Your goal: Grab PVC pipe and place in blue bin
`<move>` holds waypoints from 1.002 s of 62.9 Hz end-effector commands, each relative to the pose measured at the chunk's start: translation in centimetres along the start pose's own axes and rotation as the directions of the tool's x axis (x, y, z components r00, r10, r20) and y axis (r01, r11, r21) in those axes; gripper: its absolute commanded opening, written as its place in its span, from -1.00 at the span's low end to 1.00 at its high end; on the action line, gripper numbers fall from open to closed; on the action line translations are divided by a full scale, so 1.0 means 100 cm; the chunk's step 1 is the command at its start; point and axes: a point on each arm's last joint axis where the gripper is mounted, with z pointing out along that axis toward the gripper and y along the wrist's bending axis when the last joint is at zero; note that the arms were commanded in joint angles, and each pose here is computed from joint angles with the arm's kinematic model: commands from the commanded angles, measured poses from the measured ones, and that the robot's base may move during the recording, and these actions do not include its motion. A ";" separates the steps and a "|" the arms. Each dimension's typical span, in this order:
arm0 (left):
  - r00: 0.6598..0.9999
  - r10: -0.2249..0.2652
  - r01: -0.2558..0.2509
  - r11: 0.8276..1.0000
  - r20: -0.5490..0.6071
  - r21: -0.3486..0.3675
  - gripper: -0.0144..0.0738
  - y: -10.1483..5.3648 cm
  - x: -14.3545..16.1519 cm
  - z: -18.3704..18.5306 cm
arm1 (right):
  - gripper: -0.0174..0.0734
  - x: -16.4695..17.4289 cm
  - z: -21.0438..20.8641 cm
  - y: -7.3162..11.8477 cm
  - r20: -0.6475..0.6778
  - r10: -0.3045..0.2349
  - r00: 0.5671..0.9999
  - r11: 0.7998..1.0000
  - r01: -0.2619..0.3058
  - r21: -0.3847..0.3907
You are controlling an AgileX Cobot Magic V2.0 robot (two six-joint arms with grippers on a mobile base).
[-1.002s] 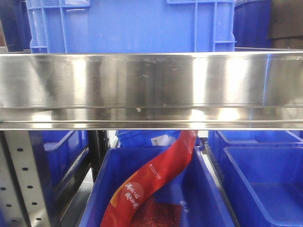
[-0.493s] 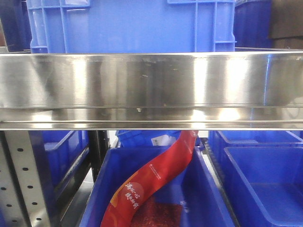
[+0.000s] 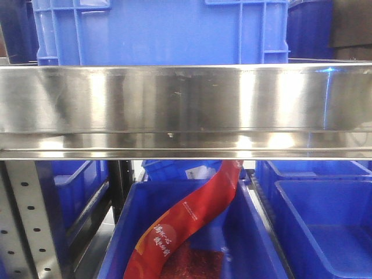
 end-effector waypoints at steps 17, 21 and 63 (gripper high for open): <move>1.000 0.001 -0.001 1.000 0.021 0.006 -0.92 -0.001 -0.002 -0.001 | -0.97 0.000 0.000 0.000 0.010 -0.013 1.000 1.000 0.013 0.003; 1.000 0.001 -0.001 1.000 0.021 0.006 -0.92 -0.001 -0.002 -0.001 | -0.97 0.000 0.000 0.000 0.010 -0.013 1.000 1.000 0.013 0.003; 0.999 0.048 -0.050 0.981 -0.015 -0.188 -0.92 0.018 0.096 -0.048 | -0.97 0.000 0.000 0.000 0.010 -0.013 1.000 1.000 0.013 0.003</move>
